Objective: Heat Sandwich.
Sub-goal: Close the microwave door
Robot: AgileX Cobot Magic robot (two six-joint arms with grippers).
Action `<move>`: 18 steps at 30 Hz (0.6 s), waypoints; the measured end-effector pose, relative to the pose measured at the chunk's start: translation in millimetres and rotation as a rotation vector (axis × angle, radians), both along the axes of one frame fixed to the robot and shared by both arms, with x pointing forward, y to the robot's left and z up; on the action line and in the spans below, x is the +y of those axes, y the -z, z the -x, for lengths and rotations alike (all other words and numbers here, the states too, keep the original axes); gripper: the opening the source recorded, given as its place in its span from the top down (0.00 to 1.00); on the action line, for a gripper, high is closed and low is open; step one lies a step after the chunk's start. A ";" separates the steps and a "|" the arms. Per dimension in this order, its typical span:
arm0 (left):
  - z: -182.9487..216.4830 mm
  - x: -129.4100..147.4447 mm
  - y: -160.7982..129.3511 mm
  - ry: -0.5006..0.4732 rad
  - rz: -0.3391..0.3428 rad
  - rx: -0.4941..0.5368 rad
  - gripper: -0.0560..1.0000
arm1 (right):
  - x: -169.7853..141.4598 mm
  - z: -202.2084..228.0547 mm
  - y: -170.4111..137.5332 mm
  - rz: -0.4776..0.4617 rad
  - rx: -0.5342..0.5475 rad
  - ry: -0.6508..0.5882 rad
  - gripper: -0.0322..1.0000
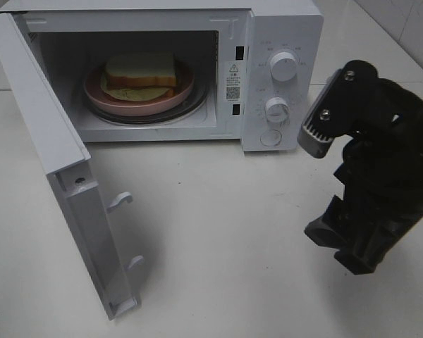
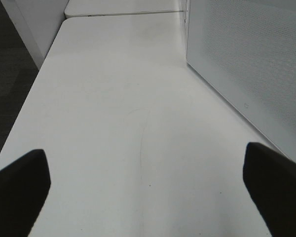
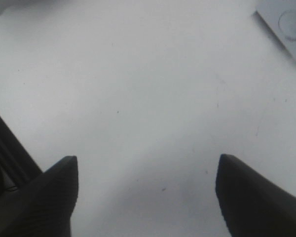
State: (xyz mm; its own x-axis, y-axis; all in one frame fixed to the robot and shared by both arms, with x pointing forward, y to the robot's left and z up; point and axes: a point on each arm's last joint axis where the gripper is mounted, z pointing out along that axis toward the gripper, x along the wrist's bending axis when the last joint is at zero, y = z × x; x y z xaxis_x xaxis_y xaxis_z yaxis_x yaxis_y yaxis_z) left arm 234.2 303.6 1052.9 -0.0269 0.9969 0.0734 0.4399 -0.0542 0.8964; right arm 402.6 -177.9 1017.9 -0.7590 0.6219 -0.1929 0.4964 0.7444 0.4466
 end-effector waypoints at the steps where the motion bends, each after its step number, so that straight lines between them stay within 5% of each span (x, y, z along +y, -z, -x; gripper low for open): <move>1: 0.0 0.0 0.0 0.000 0.000 0.000 0.01 | -2.5 2.8 -1.7 -0.004 0.016 0.029 0.23; 18: 0.0 0.0 0.0 0.000 0.000 0.000 0.01 | -41.7 55.9 -32.9 -0.043 0.139 0.204 0.23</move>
